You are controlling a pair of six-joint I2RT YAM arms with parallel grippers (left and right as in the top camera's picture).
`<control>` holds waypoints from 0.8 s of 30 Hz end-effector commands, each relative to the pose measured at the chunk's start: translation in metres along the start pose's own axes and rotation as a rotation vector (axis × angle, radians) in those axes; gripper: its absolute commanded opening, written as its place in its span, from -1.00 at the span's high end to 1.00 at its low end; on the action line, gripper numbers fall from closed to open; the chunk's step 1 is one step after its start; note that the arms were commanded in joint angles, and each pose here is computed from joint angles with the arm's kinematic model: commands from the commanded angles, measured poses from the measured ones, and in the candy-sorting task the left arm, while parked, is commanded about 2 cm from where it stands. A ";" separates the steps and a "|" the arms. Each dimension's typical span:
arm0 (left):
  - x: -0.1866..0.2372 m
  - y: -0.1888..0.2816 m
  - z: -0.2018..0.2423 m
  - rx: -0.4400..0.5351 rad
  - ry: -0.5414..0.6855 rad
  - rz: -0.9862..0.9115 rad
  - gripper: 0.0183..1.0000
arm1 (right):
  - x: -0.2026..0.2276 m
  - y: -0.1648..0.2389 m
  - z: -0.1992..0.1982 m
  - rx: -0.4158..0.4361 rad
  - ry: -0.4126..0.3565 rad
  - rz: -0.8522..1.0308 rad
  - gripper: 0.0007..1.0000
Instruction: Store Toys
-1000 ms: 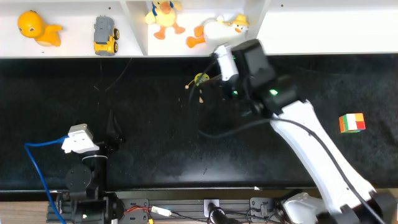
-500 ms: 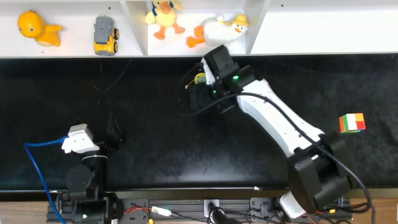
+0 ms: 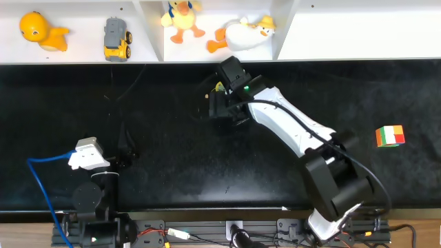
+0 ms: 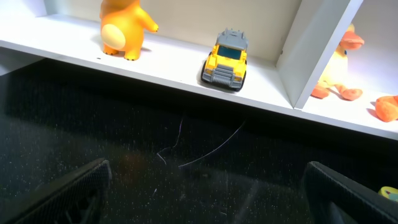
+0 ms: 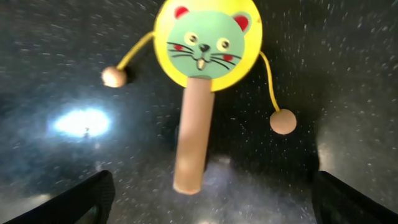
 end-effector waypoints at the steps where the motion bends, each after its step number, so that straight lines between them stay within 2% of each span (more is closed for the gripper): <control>1: -0.001 0.001 0.000 0.004 -0.014 -0.006 -1.00 | -0.003 -0.006 0.007 0.007 -0.020 -0.005 -0.71; 5: -0.001 0.001 0.000 0.004 -0.014 -0.006 -0.99 | 0.004 -0.016 0.010 0.015 -0.011 0.023 -0.67; 7: -0.001 0.001 0.000 0.004 -0.014 -0.006 -1.00 | 0.007 -0.023 0.010 0.022 -0.030 0.045 -0.64; 13: -0.001 0.001 0.000 0.004 -0.014 -0.006 -1.00 | 0.015 -0.032 0.008 0.040 -0.053 0.086 -0.41; 19: -0.001 0.001 0.000 0.004 -0.014 -0.006 -1.00 | 0.021 -0.032 0.002 0.086 -0.056 0.120 0.16; 24: -0.001 0.001 0.000 0.004 -0.014 -0.006 -1.00 | 0.022 -0.032 0.001 0.090 -0.056 0.126 0.42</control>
Point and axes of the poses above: each gripper's point midway between its finger pads, its own y axis back along the fingers, its own z axis along the line the jaws close on, x = y × z, the point moved 7 cm from there along y, back along the fingers, and after that the axes turned 1 degree about y, right-handed, at the moved point
